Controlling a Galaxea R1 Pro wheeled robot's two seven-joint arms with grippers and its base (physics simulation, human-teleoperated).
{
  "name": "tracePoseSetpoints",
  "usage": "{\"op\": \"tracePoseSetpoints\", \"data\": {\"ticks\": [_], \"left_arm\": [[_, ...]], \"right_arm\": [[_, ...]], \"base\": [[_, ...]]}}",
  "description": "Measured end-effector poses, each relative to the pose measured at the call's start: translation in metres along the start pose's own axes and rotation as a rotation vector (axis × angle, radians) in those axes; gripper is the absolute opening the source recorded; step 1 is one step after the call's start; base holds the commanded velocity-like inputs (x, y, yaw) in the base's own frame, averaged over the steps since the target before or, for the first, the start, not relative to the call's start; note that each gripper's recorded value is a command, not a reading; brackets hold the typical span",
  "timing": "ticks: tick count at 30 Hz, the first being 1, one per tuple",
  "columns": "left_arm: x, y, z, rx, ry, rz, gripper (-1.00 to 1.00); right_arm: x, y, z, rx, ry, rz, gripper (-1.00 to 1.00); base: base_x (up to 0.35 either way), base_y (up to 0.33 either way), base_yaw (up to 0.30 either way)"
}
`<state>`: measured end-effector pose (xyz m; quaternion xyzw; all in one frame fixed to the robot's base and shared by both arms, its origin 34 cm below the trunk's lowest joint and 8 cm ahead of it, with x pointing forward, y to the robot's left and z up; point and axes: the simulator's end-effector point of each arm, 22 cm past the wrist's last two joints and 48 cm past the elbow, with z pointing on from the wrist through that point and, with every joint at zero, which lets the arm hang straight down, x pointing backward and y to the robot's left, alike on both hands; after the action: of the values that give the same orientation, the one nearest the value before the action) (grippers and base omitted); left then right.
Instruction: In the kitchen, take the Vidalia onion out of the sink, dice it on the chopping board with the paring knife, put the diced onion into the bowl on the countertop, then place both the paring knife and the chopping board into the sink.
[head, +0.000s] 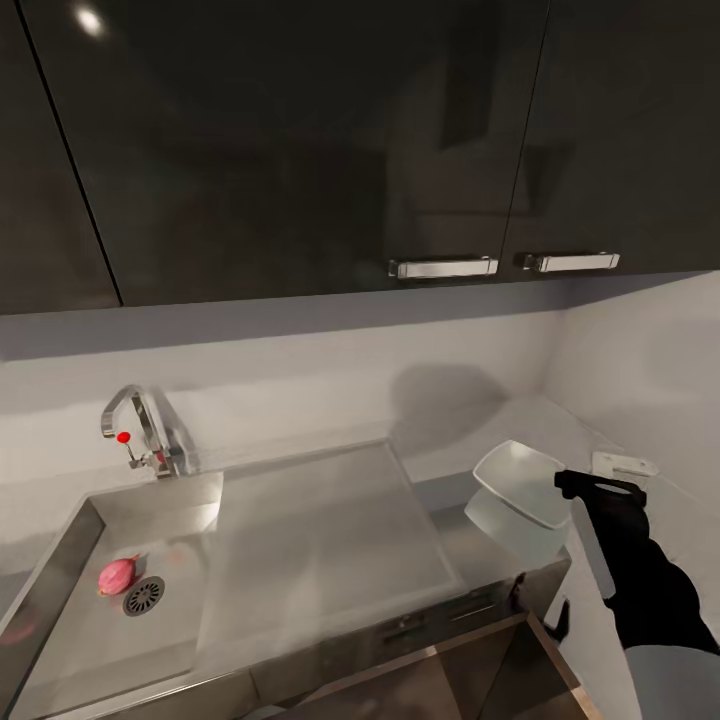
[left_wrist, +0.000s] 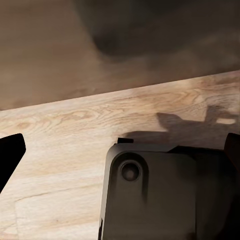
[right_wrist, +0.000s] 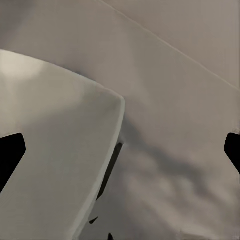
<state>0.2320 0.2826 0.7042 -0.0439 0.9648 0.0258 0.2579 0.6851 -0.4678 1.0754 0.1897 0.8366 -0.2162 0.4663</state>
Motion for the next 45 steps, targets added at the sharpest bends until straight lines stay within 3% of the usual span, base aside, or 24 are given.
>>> {"op": "tracePoseSetpoints", "data": {"ticks": [11, 22, 35, 45], "left_arm": [[0.0, 0.0, 0.0, 0.0, 0.0, 0.0, 1.0], [0.0, 0.0, 0.0, 0.0, 0.0, 0.0, 1.0], [0.0, 0.0, 0.0, 0.0, 0.0, 0.0, 1.0], [0.001, 0.0, 0.0, 0.0, 0.001, -0.001, 1.0]], "right_arm": [[0.018, 0.003, 0.01, 0.002, 0.025, -0.003, 1.0], [0.033, 0.017, 0.013, -0.058, 0.077, 0.059, 1.0], [0.044, 0.018, 0.016, -0.06, 0.102, 0.057, 1.0], [0.053, 0.026, 0.017, -0.107, 0.141, 0.129, 1.0]], "base": [[0.0, 0.0, 0.0], [0.0, 0.0, 0.0], [0.0, 0.0, 0.0], [0.0, 0.0, 0.0]]}}
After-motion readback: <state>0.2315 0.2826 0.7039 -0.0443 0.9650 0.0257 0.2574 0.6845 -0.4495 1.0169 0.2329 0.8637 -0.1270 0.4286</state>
